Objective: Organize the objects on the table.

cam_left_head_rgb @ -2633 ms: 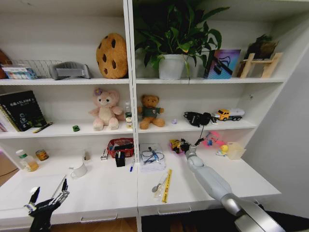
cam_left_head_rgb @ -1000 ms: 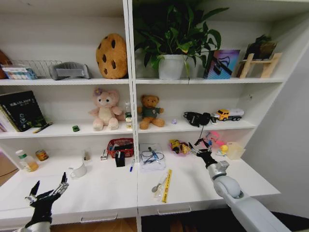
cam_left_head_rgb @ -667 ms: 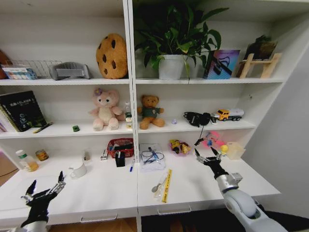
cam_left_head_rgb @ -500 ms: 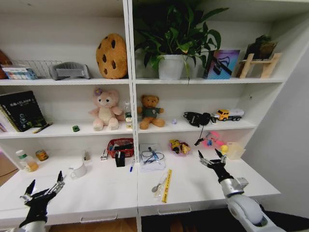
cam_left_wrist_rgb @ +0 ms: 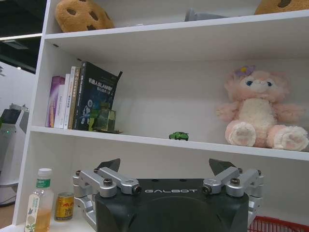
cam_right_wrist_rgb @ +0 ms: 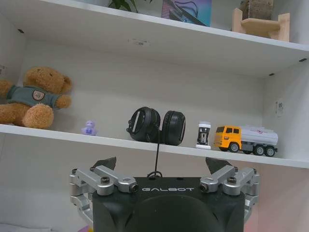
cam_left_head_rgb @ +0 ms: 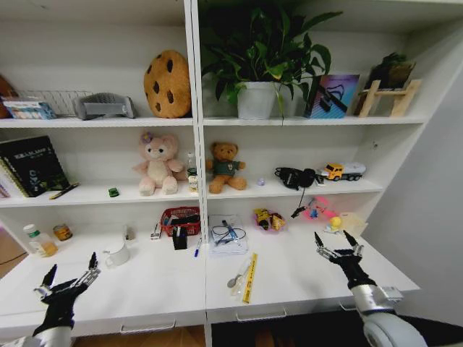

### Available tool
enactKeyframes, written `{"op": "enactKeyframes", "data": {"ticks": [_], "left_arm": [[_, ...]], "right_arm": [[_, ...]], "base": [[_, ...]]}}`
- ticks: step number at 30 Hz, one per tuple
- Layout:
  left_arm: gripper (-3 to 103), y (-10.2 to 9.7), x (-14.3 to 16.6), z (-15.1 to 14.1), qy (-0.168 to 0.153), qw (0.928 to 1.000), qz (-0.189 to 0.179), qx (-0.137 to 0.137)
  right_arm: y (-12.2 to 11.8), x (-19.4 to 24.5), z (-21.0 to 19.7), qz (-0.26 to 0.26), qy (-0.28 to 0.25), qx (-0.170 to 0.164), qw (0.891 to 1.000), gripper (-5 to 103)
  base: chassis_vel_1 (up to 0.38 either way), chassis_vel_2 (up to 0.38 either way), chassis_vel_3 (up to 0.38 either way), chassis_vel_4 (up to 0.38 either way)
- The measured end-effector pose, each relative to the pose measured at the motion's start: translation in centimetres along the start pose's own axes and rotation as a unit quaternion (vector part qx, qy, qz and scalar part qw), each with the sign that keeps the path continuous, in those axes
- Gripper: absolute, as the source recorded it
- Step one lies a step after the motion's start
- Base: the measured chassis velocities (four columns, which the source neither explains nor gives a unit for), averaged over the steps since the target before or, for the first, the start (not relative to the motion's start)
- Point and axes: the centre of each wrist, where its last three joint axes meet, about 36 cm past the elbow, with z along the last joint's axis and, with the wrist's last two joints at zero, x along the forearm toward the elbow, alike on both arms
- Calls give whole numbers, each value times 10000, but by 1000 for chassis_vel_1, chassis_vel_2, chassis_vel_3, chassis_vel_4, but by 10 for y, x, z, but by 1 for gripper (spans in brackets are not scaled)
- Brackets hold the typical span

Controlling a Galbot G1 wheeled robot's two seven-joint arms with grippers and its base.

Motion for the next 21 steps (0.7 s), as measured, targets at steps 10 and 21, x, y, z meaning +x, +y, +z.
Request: {"op": "enactKeyframes", "data": {"ticks": [10,21], "left_arm": [[100,-1,2,-4,-44,9999,67,93],[100,-1,2,-4,-39,9999,67,91]], "right_arm": [[6,-2,4,-60,-64,-119,9999,100],[7,-1,4,-70,-65,-130,9999,100]], "base": [[0,0,0,0],[0,0,0,0]]}}
